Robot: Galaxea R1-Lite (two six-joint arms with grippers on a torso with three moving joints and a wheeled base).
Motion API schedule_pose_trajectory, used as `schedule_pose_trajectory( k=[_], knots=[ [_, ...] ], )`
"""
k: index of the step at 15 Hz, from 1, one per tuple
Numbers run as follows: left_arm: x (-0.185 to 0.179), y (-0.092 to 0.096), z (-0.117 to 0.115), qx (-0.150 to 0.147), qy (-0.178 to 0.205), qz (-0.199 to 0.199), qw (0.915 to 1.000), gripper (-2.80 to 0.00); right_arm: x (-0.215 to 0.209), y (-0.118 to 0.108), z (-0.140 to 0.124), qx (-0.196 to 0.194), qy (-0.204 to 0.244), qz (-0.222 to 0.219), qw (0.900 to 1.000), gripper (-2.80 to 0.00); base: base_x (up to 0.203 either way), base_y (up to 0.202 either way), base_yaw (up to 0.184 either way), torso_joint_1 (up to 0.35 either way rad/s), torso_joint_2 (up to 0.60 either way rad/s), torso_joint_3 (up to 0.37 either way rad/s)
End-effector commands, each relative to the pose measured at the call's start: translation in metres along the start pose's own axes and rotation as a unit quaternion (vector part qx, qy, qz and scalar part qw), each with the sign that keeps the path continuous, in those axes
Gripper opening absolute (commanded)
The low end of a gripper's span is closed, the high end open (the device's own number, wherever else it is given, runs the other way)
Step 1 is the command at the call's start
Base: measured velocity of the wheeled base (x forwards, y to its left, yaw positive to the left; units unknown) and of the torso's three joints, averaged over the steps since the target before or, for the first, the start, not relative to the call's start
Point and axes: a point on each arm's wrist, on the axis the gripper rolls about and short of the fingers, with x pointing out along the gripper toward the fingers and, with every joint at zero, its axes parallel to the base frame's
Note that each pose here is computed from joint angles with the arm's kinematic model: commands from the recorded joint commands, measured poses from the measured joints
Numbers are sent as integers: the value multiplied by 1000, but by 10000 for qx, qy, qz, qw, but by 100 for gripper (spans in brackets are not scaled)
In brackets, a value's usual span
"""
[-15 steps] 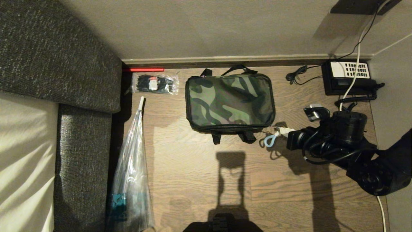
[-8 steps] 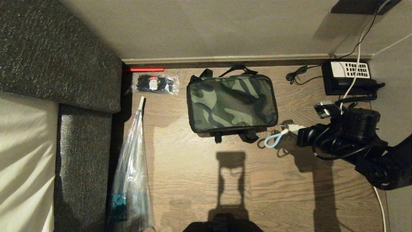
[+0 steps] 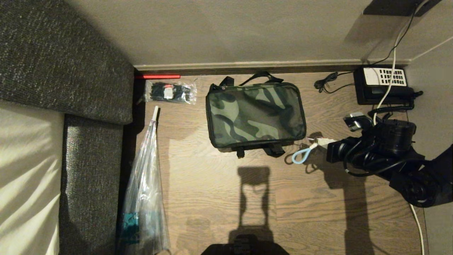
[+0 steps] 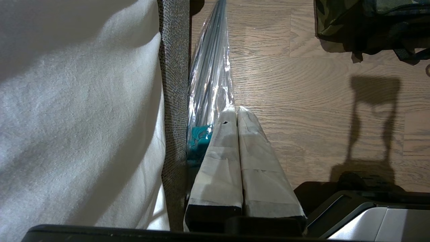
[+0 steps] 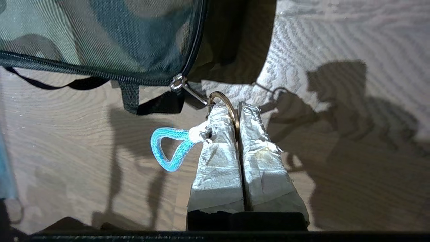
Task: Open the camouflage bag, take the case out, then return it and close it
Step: Open the top of the storage box
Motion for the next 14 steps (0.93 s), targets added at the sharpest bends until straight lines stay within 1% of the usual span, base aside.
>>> schedule_pose_trajectory(
  k=[1,4,7,14],
  knots=[
    [0,0,0,-2,-7,2,10000,-280,6,-1,6,-45,-139,11,9999,-280,0,0,0,0,0,0],
    [0,0,0,-2,-7,2,10000,-280,16,-4,14,-120,-279,-9,9995,-280,0,0,0,0,0,0],
    [0,0,0,-2,-7,2,10000,-280,28,-7,16,-258,-341,-28,9991,-280,0,0,0,0,0,0],
    [0,0,0,-2,-7,2,10000,-280,49,-10,27,-479,-488,130,9976,-280,0,0,0,0,0,0]
  ],
)
